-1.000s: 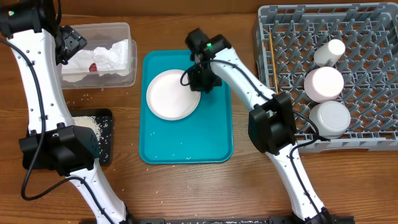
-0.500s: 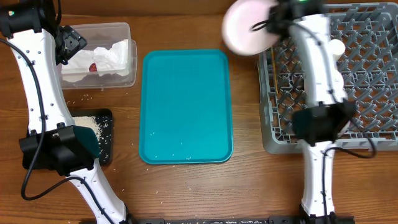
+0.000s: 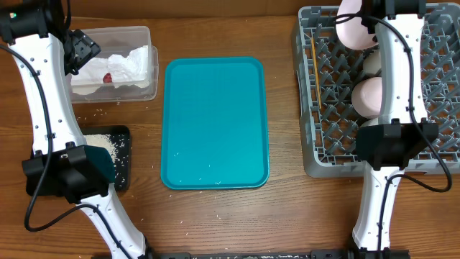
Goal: Sort waste into correct bins and load items into the dishwasher
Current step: 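Grasp the plate rim with the right gripper and lift it into the rack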
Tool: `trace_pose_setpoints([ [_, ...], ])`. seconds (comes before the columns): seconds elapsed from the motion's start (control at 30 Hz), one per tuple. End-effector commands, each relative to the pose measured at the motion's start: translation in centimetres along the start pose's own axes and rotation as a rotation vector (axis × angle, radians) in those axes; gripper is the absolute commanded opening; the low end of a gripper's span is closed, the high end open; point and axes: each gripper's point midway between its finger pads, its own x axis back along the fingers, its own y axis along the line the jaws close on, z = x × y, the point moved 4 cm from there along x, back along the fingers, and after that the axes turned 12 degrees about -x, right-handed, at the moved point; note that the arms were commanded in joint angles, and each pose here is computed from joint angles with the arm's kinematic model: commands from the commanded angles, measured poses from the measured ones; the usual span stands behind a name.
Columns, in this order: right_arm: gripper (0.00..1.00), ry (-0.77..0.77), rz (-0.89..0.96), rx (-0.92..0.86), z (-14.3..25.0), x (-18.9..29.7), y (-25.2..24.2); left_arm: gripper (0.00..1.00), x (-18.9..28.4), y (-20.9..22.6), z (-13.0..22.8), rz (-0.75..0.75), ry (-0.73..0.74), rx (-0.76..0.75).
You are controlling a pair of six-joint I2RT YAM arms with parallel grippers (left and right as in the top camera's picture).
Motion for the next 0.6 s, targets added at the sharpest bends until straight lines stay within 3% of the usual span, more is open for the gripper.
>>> trace_pose_setpoints([
  [0.0,0.04,-0.026,0.019,-0.007,0.1,0.2,0.4,1.00,1.2,0.3,-0.2,0.001,-0.033,0.001],
  [0.57,0.07,-0.015,-0.026,0.083,3.5,0.6,4.5,1.00,1.3,0.0,-0.1,0.003,-0.033,-0.005],
])
